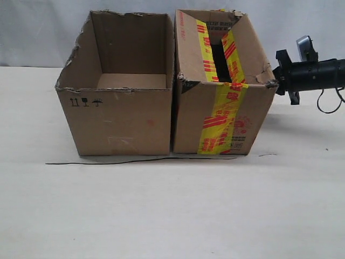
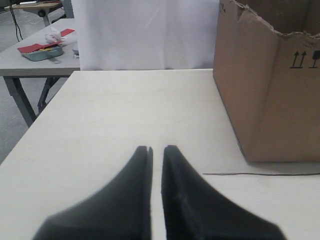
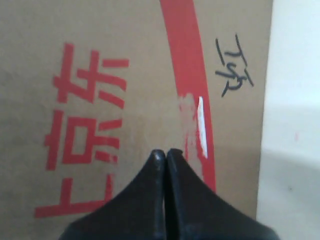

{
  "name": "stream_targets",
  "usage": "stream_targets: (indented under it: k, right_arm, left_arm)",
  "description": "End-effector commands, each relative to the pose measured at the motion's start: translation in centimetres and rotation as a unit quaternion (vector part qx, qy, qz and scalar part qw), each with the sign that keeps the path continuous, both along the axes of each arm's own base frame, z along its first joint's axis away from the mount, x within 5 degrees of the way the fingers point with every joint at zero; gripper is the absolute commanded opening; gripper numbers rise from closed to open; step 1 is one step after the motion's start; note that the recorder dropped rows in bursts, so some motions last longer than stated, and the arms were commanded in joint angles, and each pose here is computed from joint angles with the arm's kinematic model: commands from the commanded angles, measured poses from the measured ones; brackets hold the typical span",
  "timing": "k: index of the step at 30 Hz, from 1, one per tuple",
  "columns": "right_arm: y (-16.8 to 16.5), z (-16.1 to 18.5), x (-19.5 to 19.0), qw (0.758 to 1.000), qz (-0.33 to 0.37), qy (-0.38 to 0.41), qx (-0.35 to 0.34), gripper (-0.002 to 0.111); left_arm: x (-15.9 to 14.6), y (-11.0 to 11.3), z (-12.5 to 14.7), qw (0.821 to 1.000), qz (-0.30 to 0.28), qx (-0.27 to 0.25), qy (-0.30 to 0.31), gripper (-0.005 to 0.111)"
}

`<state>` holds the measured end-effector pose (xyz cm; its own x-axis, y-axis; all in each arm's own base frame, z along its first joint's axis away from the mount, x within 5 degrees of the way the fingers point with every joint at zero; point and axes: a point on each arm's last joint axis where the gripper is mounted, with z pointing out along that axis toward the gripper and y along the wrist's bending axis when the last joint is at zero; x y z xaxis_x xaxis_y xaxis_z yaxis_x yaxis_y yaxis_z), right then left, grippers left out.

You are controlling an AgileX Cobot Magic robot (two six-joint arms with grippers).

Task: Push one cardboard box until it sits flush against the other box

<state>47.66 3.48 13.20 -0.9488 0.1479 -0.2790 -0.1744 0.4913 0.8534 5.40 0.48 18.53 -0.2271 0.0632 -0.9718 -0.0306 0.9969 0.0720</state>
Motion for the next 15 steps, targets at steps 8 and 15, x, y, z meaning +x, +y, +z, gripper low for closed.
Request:
stream_targets:
  k: [8, 15]
  right_arm:
    - [-0.6, 0.4, -0.5, 1.0, 0.005, -0.029, -0.001, 0.0]
    - [-5.8, 8.3, -3.2, 0.991, -0.018, -0.066, -0.118, 0.0]
  left_arm:
    - [0.0, -0.1, 0.1, 1.0, -0.005, -0.005, -0.006, 0.0]
    - [0.0, -0.1, 0.1, 1.0, -0.005, -0.005, -0.006, 0.0]
